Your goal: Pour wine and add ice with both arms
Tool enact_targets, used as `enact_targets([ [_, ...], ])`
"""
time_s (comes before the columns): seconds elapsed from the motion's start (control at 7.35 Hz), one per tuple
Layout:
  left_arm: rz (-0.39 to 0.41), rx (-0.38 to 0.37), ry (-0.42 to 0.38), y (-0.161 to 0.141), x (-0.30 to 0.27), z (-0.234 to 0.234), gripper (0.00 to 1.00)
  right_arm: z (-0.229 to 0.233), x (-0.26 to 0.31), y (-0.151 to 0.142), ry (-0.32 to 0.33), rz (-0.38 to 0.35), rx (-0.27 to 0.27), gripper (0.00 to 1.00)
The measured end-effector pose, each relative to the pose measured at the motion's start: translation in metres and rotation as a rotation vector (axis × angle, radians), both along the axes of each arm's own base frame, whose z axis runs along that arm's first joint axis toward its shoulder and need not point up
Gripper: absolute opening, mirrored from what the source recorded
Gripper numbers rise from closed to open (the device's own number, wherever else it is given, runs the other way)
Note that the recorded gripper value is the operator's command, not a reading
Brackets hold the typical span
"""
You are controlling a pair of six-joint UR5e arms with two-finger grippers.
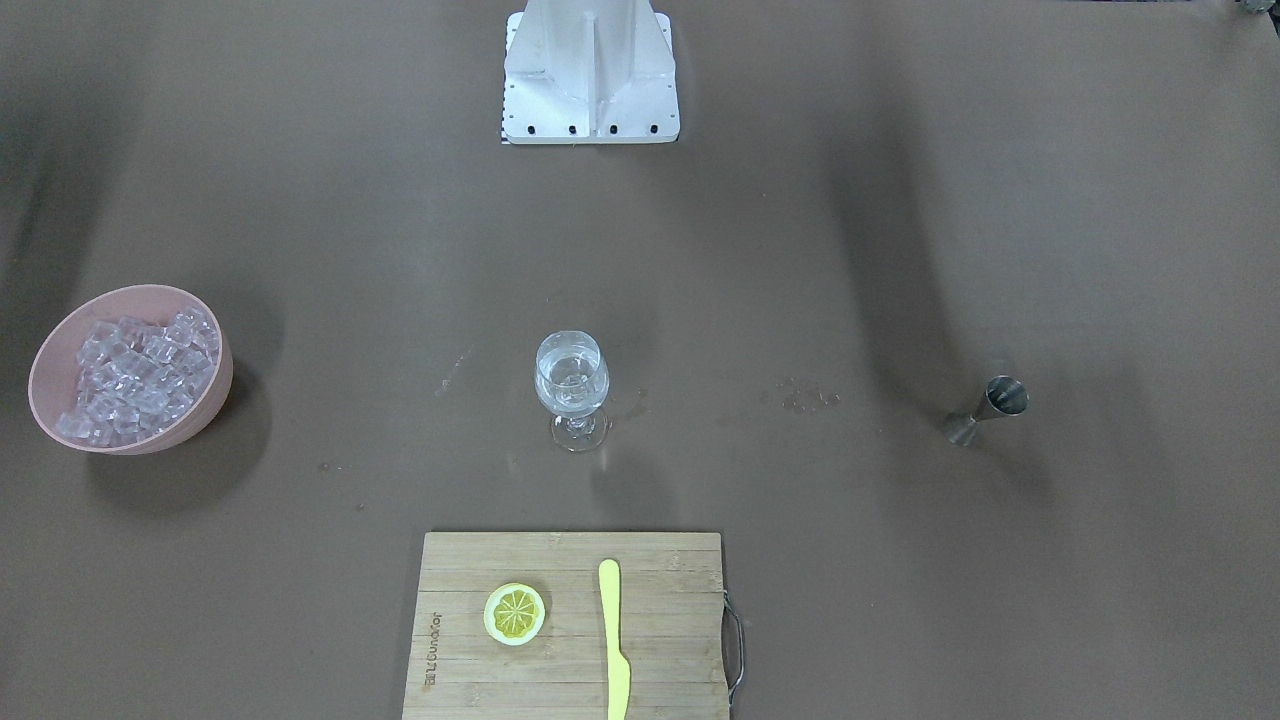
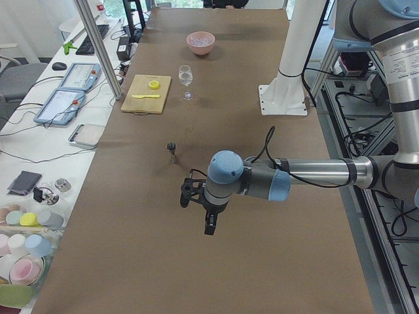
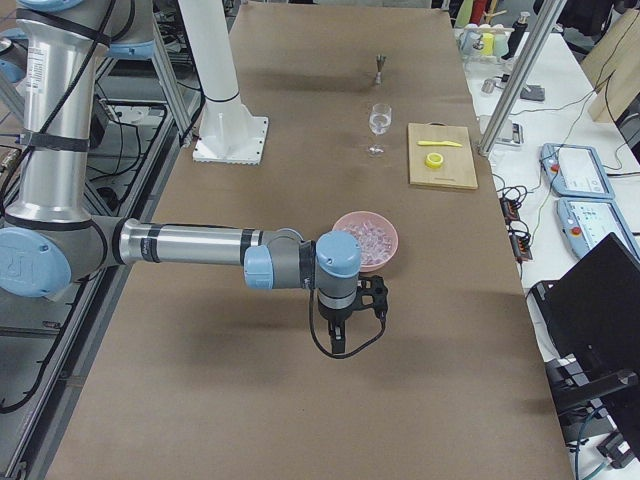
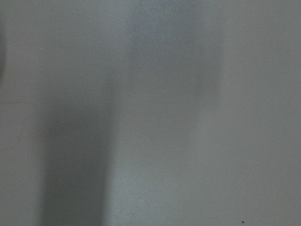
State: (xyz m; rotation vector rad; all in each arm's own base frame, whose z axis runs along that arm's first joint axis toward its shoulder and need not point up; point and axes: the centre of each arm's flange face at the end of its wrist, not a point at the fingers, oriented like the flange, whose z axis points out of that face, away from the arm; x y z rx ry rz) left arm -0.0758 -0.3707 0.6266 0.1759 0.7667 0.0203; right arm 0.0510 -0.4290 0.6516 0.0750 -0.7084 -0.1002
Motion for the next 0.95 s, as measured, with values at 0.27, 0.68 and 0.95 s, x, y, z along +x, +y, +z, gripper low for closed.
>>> enact_targets([
  [0.27, 0.002, -0.002, 0.0, 0.0, 0.0, 0.001, 0.98, -0.006, 0.003, -0.001, 0.012, 0.006, 0.014, 1.0],
  [0.68, 0.005, -0.039, 0.0, 0.002, 0.001, 0.02, 0.98, -0.006, 0.004, 0.0, 0.016, 0.008, 0.015, 1.0],
  [0.95, 0.007, -0.073, 0.0, 0.003, 0.001, 0.037, 0.98, -0.007, 0.004, 0.0, 0.016, 0.009, 0.015, 1.0],
])
